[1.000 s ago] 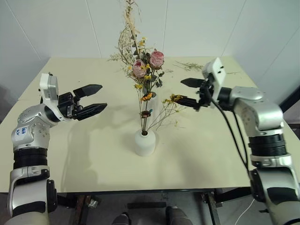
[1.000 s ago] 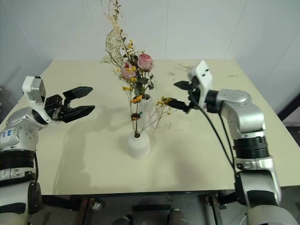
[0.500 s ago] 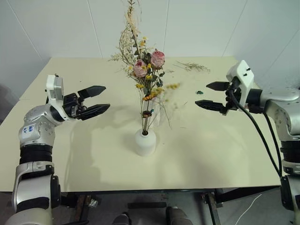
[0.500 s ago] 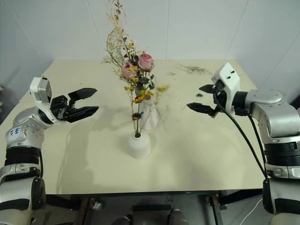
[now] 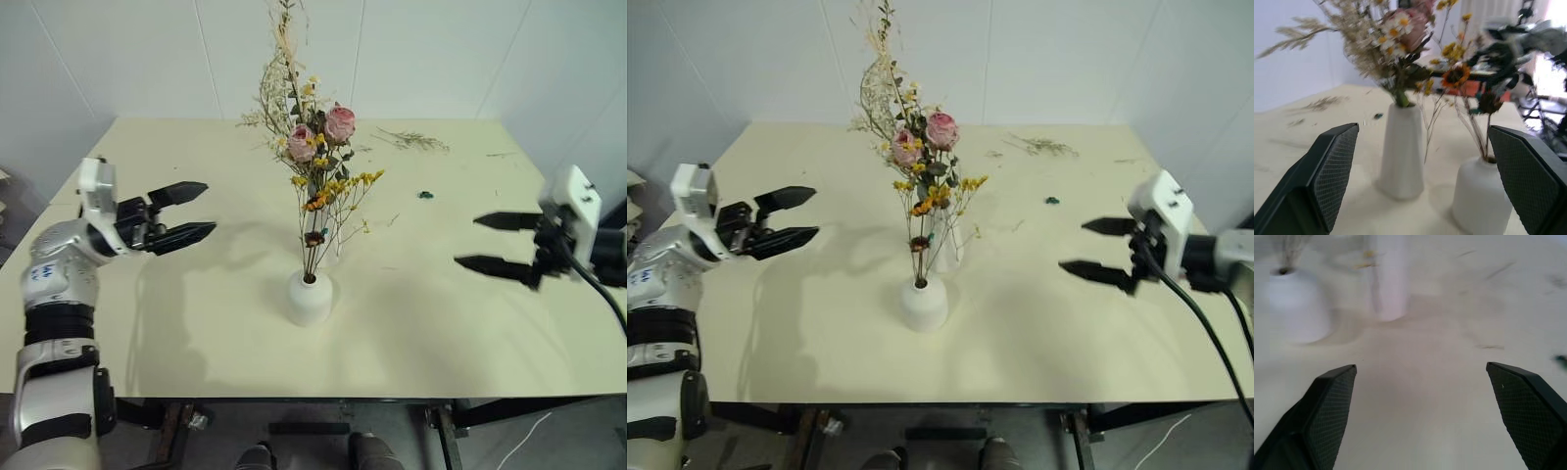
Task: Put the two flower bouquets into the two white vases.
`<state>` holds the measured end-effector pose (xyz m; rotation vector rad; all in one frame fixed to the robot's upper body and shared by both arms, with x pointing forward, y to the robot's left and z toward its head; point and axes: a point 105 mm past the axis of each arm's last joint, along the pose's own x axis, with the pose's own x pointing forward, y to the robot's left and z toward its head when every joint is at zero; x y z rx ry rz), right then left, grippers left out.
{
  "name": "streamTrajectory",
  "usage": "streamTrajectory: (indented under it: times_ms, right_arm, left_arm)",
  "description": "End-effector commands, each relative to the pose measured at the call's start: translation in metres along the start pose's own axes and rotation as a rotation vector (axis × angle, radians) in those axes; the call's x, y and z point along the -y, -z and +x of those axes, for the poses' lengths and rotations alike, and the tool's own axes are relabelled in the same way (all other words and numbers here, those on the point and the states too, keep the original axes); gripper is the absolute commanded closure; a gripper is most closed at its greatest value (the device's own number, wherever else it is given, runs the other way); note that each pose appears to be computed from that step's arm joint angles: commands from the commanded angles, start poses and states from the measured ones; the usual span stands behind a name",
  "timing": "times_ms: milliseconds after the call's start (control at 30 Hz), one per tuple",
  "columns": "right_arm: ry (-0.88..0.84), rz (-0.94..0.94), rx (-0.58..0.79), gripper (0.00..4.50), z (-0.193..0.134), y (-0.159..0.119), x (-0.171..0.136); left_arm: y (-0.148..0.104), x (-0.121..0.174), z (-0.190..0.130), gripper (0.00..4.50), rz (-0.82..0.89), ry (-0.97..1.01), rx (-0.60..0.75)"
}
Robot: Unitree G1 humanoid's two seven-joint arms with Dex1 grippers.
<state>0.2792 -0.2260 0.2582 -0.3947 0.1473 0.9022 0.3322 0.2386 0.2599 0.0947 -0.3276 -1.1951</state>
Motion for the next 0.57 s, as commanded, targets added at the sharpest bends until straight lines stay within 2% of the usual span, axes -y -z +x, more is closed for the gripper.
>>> streamTrajectory:
  times_ms: [33,233,333,567]
  right_arm:
    - [0.023,-0.08,0.091,0.02,-0.021,-0.025,-0.009]
    - [0.027,-0.071,0.163,0.02,-0.03,-0.016,-0.018]
    - [0.025,-0.08,0.193,0.02,-0.028,-0.018,-0.017]
    - [0.009,-0.107,0.235,0.02,-0.015,-0.027,-0.006]
  left_arm:
    - [-0.007,0.006,-0.02,0.0,0.045,-0.025,-0.045]
    - [-0.003,0.018,-0.048,0.0,0.011,0.001,-0.148]
    - [-0.002,0.018,-0.05,0.0,0.02,-0.003,-0.172]
    - [0.0,0.021,-0.044,0.0,0.023,-0.017,-0.136]
